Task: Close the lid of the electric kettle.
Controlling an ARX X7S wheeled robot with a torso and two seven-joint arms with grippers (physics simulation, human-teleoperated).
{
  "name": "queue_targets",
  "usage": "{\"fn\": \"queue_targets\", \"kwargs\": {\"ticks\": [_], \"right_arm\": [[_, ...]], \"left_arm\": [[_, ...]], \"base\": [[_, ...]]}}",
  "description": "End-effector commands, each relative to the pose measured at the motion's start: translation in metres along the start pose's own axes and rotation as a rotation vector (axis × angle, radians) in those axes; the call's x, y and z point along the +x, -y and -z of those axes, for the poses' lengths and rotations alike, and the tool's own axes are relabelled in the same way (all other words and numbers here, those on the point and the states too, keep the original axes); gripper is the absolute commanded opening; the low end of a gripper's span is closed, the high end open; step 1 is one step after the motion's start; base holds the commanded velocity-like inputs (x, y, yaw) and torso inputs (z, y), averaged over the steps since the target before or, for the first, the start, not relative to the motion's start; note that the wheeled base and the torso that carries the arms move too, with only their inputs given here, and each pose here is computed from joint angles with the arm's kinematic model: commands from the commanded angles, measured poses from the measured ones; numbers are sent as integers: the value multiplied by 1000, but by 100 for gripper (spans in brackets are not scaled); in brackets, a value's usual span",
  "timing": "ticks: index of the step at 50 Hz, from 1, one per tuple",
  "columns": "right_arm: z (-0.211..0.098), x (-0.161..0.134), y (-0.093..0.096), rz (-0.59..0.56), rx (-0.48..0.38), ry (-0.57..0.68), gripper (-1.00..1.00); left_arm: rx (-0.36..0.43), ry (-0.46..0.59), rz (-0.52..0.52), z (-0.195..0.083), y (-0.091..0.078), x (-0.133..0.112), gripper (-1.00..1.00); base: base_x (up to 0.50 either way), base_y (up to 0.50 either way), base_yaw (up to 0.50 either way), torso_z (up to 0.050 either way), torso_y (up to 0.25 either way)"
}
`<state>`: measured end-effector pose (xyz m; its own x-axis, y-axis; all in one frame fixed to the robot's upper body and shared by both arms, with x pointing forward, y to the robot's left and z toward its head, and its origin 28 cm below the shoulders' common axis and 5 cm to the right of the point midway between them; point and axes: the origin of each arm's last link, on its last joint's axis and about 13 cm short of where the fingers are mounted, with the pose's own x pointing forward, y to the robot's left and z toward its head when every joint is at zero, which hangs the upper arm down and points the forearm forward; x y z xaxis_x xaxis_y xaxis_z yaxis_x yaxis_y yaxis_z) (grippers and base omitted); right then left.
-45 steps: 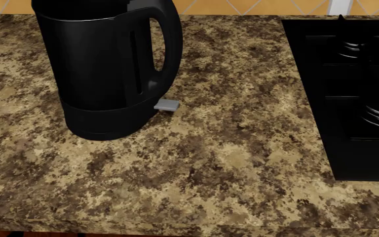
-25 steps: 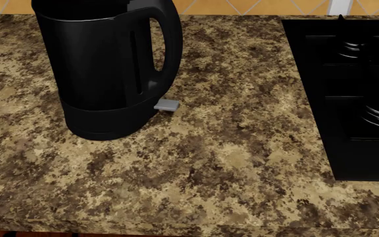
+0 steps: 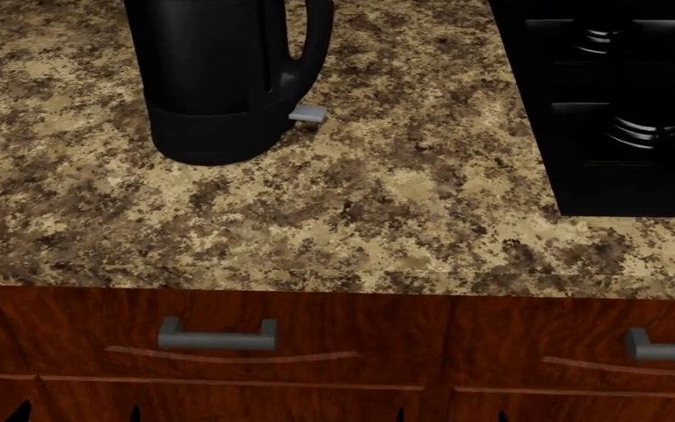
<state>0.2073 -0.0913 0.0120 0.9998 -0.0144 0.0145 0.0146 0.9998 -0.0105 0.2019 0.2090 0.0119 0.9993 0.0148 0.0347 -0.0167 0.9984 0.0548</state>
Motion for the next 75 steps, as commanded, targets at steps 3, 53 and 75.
{"fn": "queue_targets", "kwargs": {"ticks": [3, 53, 75], "right_arm": [[0, 0, 0, 8, 12, 3, 100], [-2, -3, 1, 12, 11, 0, 100], [-1, -2, 1, 16, 14, -6, 100]], "left_arm": [[3, -2, 3, -2, 1, 0, 100], [10, -40, 35, -1, 1, -1, 100], [-4, -31, 30, -2, 1, -1, 100]], "base": [[0, 0, 0, 0, 0], [0, 153, 0, 18, 0], [0, 0, 0, 50, 0]]}}
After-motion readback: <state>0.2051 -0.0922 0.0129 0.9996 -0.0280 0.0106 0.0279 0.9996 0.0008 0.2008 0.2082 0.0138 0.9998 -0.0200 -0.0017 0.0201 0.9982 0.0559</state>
